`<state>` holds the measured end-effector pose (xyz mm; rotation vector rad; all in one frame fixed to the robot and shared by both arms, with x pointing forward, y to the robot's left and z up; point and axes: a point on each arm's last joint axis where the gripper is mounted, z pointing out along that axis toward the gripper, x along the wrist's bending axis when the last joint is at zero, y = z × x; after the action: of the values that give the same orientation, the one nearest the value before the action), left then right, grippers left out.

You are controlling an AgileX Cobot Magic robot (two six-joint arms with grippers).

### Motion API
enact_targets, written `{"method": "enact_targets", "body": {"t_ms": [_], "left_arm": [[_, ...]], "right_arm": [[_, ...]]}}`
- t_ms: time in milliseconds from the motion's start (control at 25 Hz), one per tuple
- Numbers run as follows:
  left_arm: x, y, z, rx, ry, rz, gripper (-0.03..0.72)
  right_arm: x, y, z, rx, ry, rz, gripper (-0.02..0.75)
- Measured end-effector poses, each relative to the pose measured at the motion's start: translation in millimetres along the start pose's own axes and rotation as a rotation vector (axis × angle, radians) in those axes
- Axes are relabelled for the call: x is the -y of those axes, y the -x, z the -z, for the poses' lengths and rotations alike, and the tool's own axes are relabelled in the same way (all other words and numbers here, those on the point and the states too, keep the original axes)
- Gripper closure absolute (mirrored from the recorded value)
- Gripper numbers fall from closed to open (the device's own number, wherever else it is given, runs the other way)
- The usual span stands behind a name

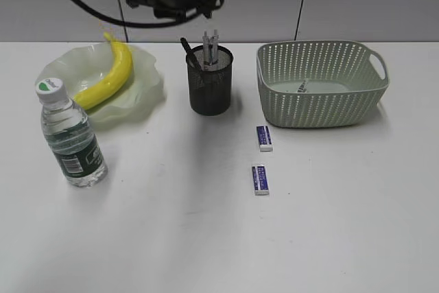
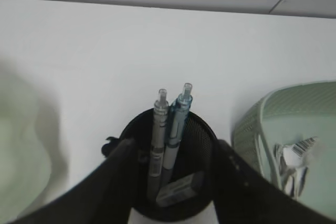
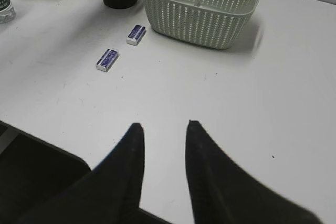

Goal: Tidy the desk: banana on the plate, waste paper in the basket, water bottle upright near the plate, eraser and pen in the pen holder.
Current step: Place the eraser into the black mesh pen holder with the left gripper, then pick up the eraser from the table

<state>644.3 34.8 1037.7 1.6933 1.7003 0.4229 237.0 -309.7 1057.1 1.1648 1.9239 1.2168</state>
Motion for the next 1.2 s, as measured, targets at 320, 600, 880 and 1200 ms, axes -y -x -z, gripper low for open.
{"method": "enact_targets", "body": {"t_ms": [320,600,880,1200], "left_arm": [[-35.6,-22.4,160.1,-0.092,0.002,-0.115,0.341],[-20.8,-54.3,296.4,0.002,0.053,-0.199,0.341],[63.4,-119.2,367.2,0.054,0.075,-0.206,0.341],[195.0,-197.0,358.7,0.065,0.065,-0.247,0.341]], "right_arm": [[0.0,0.0,0.0,0.0,0.0,0.0,0.505],[0.0,0.0,0.0,0.0,0.0,0.003,0.505],[-0.1,0.0,0.0,0.0,0.001,0.007,0.505],[-19.6,-2.3,-10.7,-0.008,-0.003,0.017,0.505]]}}
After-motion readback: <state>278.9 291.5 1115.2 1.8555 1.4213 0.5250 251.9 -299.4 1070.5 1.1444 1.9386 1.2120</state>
